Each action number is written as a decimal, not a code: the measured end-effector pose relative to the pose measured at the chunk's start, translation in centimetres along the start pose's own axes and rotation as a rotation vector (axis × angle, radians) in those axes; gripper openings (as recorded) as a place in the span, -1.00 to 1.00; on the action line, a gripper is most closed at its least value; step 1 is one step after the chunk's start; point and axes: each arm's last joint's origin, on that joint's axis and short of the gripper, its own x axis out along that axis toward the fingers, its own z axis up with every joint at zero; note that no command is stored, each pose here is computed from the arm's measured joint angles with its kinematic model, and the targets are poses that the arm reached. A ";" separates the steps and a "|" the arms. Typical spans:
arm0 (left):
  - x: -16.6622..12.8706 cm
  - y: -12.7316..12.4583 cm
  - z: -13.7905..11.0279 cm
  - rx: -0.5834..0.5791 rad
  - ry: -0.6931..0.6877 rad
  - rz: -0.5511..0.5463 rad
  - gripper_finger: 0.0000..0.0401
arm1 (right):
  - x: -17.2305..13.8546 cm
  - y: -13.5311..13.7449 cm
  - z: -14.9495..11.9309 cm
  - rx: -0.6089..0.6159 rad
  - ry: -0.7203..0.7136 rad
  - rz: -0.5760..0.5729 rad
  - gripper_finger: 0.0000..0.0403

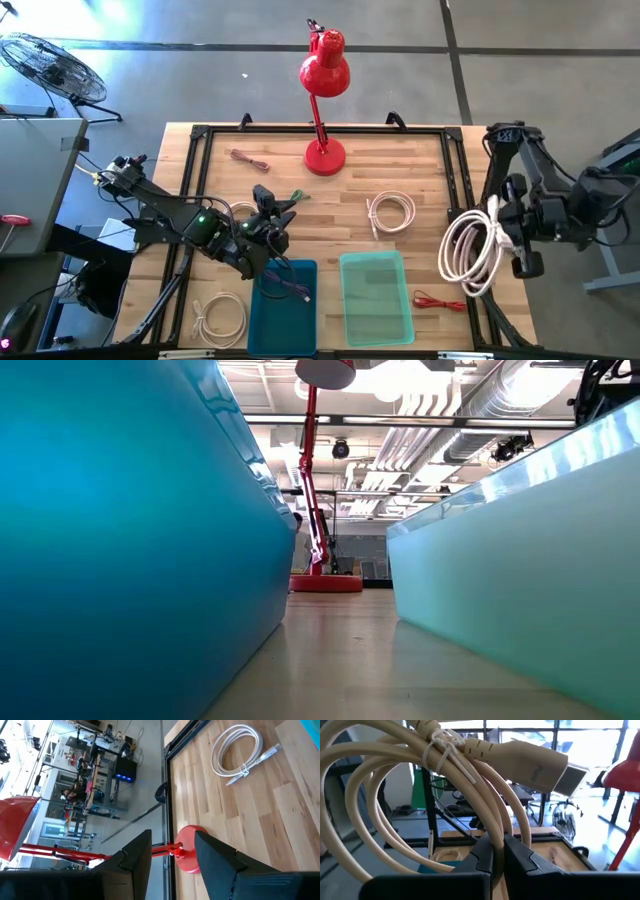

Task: Pick & Place USB Port
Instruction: Put the white USB cable into the green bin

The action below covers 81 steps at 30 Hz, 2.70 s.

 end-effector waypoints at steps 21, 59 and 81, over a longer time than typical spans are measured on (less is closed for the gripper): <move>0.0 0.0 0.0 -0.005 0.000 0.000 -0.28 | 0.7 -2.1 7.2 -0.300 -0.103 0.062 -0.95; 0.0 -0.2 -0.6 -0.077 0.032 -0.015 -0.28 | 16.0 -2.5 2.5 -0.391 0.648 0.442 -0.95; -0.1 -0.7 -1.4 -0.134 0.073 -0.117 -0.28 | 23.1 -2.1 -15.9 -0.059 0.974 0.624 -0.95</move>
